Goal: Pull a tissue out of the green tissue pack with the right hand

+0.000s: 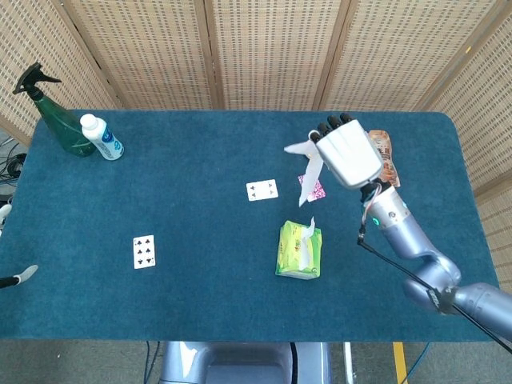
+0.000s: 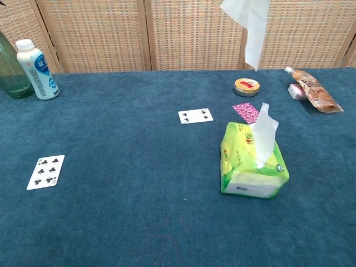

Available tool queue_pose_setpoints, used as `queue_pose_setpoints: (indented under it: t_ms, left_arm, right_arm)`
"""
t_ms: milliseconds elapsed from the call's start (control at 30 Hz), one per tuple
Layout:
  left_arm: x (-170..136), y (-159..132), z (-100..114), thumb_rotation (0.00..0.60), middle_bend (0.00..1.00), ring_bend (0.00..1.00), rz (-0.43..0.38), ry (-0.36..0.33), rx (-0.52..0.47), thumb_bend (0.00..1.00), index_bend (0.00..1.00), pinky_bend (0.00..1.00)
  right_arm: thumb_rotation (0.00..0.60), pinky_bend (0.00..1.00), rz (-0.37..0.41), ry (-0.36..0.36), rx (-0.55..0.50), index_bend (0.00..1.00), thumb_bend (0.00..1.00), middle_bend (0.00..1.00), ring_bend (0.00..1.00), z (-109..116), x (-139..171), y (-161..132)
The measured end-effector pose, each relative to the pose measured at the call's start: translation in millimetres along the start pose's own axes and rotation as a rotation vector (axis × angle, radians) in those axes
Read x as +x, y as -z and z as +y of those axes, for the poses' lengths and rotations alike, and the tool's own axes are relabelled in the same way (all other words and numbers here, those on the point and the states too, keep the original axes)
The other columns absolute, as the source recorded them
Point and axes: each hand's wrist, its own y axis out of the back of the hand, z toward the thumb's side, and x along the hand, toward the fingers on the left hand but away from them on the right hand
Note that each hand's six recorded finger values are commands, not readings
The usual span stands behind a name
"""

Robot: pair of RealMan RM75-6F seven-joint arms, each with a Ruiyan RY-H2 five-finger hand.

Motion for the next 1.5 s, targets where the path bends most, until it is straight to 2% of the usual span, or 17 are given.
queue_pose_setpoints:
  t_ms: [233,433,500,633,700,733,800,833,867,933,967,1067,1200,1400,1500]
  left_arm:
    - [8.9,7.6,-2.7,0.6,0.0,0.0,0.033,0.02,-0.004,0.0,0.0,0.0]
    - [14.6,13.1,-3.6,0.6,0.0,0.0,0.055,0.033,-0.009,0.0,0.0,0.0]
    - [16.4,13.9,-4.4,0.6,0.0,0.0,0.058,0.036,-0.006,0.0,0.0,0.0]
    - [18.0,13.2,-6.8,0.6,0.0,0.0,0.059,0.044,0.001,0.0,0.0,0.0]
    - [18.8,12.2,-8.6,0.6,0.0,0.0,0.058,0.05,0.007,0.0,0.0,0.0]
    - [19.0,11.7,-9.3,0.6,0.0,0.0,0.057,0.052,0.01,0.0,0.0,0.0]
    - [19.2,10.3,-10.8,0.6,0.0,0.0,0.055,0.055,0.016,0.0,0.0,0.0]
    - [19.2,9.6,-11.4,0.6,0.0,0.0,0.053,0.056,0.018,0.0,0.0,0.0]
    - [19.3,8.7,-12.1,0.6,0.0,0.0,0.052,0.057,0.02,0.0,0.0,0.0]
    - [19.4,7.6,-13.0,0.6,0.0,0.0,0.051,0.058,0.023,0.0,0.0,0.0]
    - [19.5,7.0,-13.6,0.6,0.0,0.0,0.05,0.06,0.025,0.0,0.0,0.0]
    - [19.4,5.0,-14.6,0.6,0.0,0.0,0.047,0.06,0.031,0.0,0.0,0.0]
    - [18.3,3.6,-14.7,0.6,0.0,0.0,0.043,0.058,0.032,0.0,0.0,0.0]
    - [15.0,2.5,-12.4,0.6,0.0,0.0,0.037,0.047,0.029,0.0,0.0,0.0]
    - [12.2,2.1,-10.3,0.6,0.0,0.0,0.03,0.039,0.023,0.0,0.0,0.0]
  right_arm:
    - [0.6,0.56,-0.098,-0.036,-0.046,0.65,0.57,0.62,0.51,-31.9,-41.6,-15.5]
    - [0.6,0.56,-0.123,-0.12,-0.052,0.65,0.57,0.62,0.51,-79.2,-43.4,-28.5]
    - [0.6,0.56,-0.115,-0.152,-0.045,0.65,0.58,0.62,0.51,-96.0,-38.3,-32.4]
    - [0.6,0.56,-0.042,-0.204,-0.014,0.65,0.59,0.62,0.51,-128.7,-18.9,-45.2]
    - [0.6,0.56,-0.001,-0.216,0.002,0.65,0.58,0.59,0.49,-139.0,-8.3,-50.8]
    - [0.6,0.56,0.025,-0.222,0.014,0.64,0.55,0.55,0.44,-145.3,0.0,-53.8]
    - [0.6,0.53,0.051,-0.226,0.02,0.56,0.4,0.43,0.33,-153.3,12.5,-55.9]
    - [0.6,0.49,0.06,-0.231,0.011,0.47,0.28,0.35,0.27,-157.7,20.1,-56.3]
    - [0.6,0.44,0.068,-0.24,0.002,0.34,0.17,0.25,0.18,-161.3,26.0,-56.9]
    - [0.6,0.3,0.088,-0.264,-0.012,0.1,0.03,0.07,0.05,-169.7,41.2,-57.3]
    - [0.6,0.23,0.096,-0.272,-0.011,0.02,0.0,0.01,0.0,-172.0,47.6,-56.7]
    - [0.6,0.16,0.11,-0.278,-0.015,0.0,0.0,0.0,0.0,-171.1,59.5,-54.0]
    - [0.6,0.14,0.102,-0.251,-0.047,0.0,0.0,0.0,0.0,-158.0,70.2,-49.4]
    - [0.6,0.12,0.038,-0.18,-0.117,0.0,0.0,0.0,0.0,-121.3,94.4,-23.1]
    - [0.6,0.12,-0.026,-0.152,-0.161,0.0,0.0,0.0,0.0,-100.7,116.7,0.2]
